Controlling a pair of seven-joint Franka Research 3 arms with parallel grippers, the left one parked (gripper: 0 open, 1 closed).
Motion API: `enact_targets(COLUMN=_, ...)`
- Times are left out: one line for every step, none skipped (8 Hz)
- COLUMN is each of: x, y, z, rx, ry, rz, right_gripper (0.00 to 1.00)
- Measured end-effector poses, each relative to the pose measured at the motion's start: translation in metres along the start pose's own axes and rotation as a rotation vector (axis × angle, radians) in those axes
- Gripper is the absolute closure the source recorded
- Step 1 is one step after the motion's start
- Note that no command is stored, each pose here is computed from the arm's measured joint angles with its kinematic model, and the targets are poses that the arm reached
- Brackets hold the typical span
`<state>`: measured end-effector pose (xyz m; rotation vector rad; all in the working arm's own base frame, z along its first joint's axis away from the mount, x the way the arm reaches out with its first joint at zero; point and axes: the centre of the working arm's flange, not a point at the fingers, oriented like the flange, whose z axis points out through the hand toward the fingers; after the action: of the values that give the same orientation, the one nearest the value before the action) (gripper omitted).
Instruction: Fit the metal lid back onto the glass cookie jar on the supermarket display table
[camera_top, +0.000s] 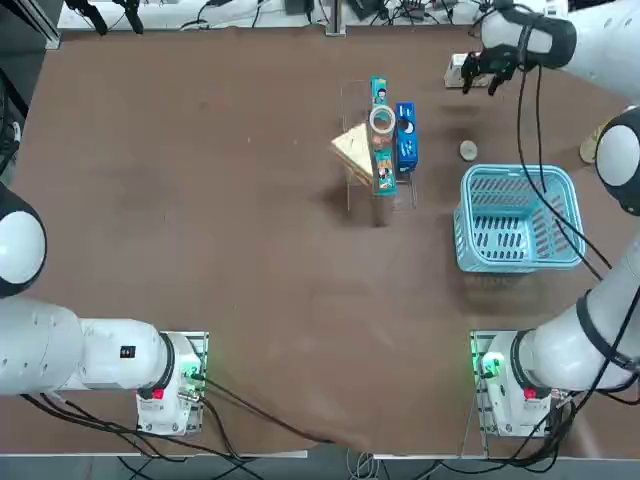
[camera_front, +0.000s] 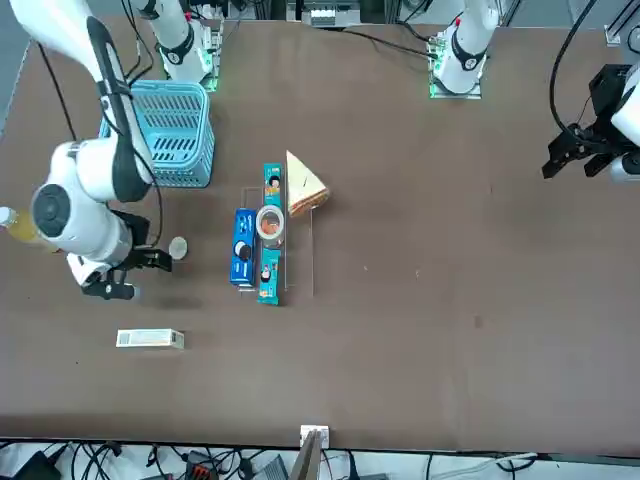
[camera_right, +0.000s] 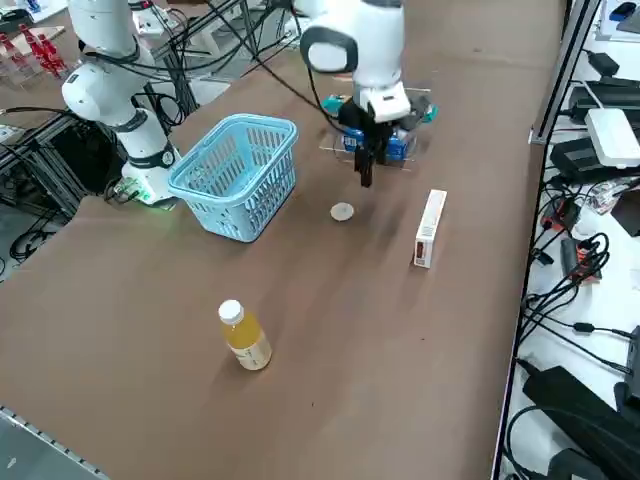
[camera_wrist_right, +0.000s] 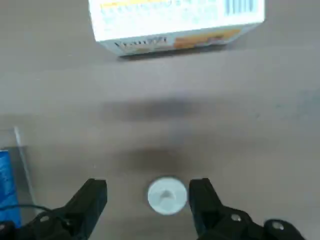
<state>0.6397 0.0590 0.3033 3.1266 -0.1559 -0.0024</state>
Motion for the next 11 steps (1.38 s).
enact_targets(x=-0.011, y=-0.001, z=0.022, rx=0.004, ry=0.013, rz=0.008, right_gripper=0.00)
enact_targets(x=-0.023, y=-0.002, z=0.040, rx=0.004, ry=0.009, rz=0.009, right_gripper=0.00)
enact_targets(x=-0.034, y=-0.002, z=0.054, rx=0.002, ry=-0.001, rz=0.009, right_gripper=0.00)
enact_targets(x=-0.043, y=-0.001, z=0.065, rx=0.001, ry=-0.009, rz=0.010, right_gripper=0.00)
enact_targets(x=-0.049, y=0.001, z=0.073, rx=-0.001, ry=-0.017, rz=0.011, right_gripper=0.00)
enact_targets(x=-0.053, y=0.004, z=0.077, rx=-0.003, ry=-0.025, rz=0.013, right_gripper=0.00)
enact_targets(x=-0.056, y=0.006, z=0.080, rx=-0.005, ry=-0.033, rz=0.016, right_gripper=0.00)
enact_targets(x=-0.059, y=0.008, z=0.083, rx=-0.007, ry=-0.040, rz=0.019, right_gripper=0.00)
enact_targets(x=-0.061, y=0.009, z=0.085, rx=-0.009, ry=-0.046, rz=0.020, right_gripper=0.01)
enact_targets(x=-0.062, y=0.011, z=0.086, rx=-0.010, ry=-0.048, rz=0.022, right_gripper=0.02)
enact_targets(x=-0.063, y=0.014, z=0.087, rx=-0.010, ry=-0.050, rz=0.026, right_gripper=0.03)
